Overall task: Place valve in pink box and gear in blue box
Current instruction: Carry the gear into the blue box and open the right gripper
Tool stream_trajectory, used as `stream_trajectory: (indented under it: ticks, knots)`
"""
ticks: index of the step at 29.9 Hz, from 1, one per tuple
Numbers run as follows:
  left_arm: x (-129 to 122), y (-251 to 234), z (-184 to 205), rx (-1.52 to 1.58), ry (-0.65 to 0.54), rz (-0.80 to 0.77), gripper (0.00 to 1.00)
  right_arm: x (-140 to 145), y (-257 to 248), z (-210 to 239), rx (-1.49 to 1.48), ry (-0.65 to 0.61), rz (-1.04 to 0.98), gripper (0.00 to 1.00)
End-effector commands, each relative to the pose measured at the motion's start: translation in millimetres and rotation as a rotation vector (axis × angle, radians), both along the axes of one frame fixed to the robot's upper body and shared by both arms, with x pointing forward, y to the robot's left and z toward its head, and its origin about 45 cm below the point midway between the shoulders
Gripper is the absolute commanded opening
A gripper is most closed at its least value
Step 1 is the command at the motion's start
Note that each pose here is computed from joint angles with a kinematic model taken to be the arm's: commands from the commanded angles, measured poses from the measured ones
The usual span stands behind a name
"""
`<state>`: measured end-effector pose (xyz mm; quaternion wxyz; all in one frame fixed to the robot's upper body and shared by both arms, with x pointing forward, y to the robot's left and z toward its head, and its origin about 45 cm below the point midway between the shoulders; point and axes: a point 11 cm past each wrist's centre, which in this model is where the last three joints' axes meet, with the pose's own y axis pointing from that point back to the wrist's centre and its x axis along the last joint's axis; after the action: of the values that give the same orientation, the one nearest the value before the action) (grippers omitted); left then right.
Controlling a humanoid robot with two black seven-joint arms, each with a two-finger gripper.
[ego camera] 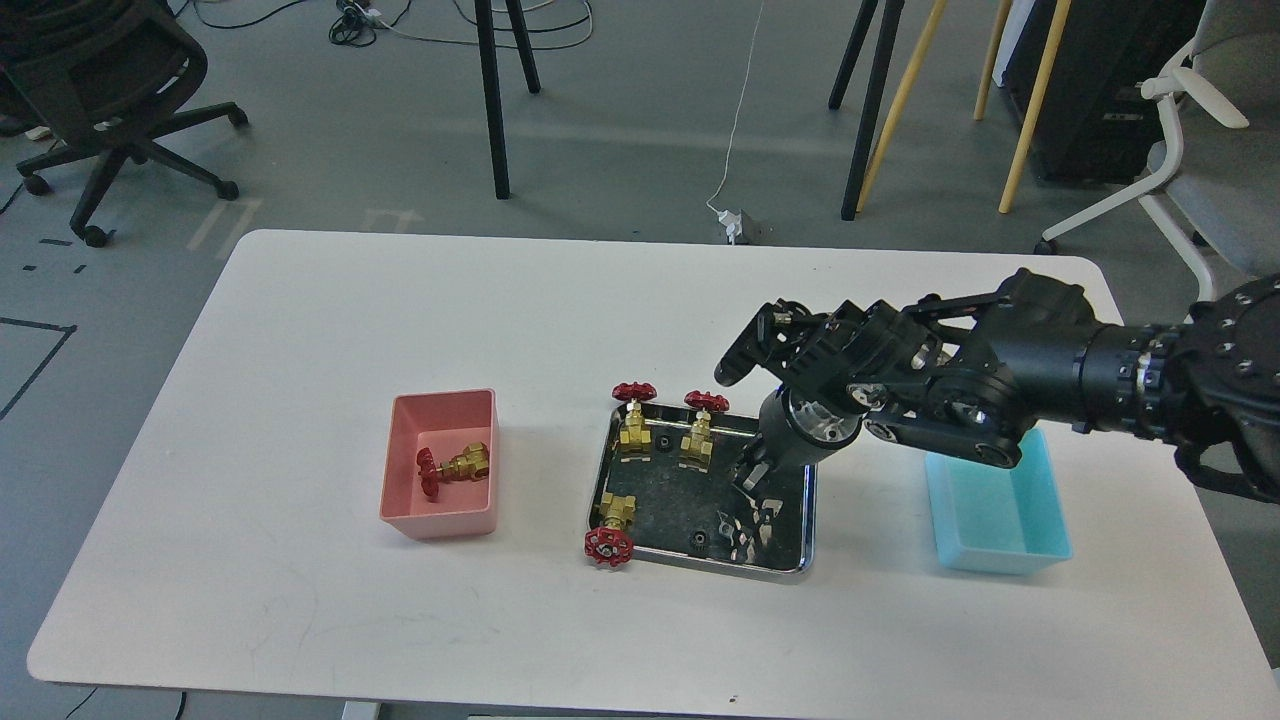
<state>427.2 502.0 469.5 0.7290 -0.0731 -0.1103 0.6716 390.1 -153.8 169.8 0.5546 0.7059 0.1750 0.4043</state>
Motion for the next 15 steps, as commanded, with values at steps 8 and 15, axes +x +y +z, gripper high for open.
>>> stream_trajectory:
  ticks: [8,15]
  knots:
    - [3,-3,-3,0.0,0.008,0.0,0.98,-12,-161,63,0.084,-0.044,-0.336,0.1]
    - [12,-20,-3,-0.022,-0.003,-0.034,0.98,-44,-199,38,0.059,0.02,-0.412,0.1]
